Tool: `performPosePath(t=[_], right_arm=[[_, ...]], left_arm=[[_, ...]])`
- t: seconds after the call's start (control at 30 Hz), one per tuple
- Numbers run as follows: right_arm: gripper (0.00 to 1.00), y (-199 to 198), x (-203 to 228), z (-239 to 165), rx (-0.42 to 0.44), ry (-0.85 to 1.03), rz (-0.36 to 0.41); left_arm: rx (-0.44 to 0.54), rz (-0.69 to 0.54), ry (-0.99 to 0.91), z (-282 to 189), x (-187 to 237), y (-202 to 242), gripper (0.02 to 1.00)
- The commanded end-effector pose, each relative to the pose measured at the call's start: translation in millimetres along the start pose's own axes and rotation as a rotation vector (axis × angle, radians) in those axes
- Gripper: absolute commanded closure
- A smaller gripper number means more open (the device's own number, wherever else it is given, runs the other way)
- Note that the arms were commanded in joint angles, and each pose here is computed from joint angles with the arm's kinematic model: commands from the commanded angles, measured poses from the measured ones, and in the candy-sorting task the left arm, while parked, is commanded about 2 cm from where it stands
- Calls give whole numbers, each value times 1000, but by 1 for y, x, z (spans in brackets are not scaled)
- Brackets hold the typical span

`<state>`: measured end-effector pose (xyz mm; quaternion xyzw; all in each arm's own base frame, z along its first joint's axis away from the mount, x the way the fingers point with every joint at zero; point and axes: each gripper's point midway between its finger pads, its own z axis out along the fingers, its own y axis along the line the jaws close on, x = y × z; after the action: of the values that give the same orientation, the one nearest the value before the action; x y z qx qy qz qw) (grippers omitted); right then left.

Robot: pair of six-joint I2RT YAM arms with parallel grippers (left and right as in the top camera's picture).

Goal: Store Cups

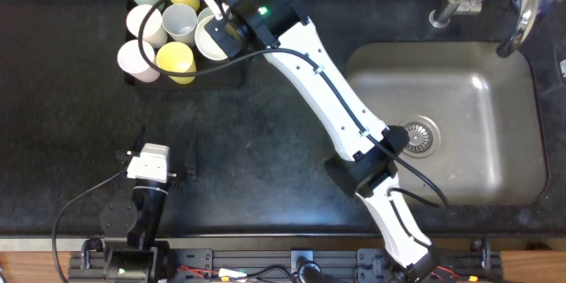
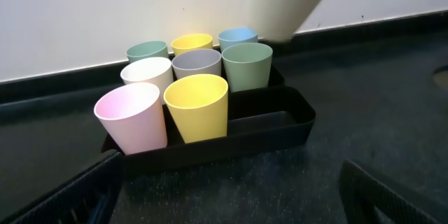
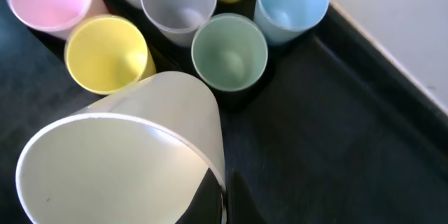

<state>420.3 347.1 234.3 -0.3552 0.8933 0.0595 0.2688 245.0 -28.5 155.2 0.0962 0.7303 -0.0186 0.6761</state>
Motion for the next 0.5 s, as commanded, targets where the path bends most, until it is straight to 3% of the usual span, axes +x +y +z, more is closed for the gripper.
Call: performPosePath(t=[0.03, 0.5], right_arm=[[958, 3, 7, 20, -14, 39, -14], [956, 15, 21, 48, -75, 104, -59]], left_arm=[[-3, 19, -8, -1, -2, 0, 18], [-3, 19, -8, -1, -2, 0, 18]])
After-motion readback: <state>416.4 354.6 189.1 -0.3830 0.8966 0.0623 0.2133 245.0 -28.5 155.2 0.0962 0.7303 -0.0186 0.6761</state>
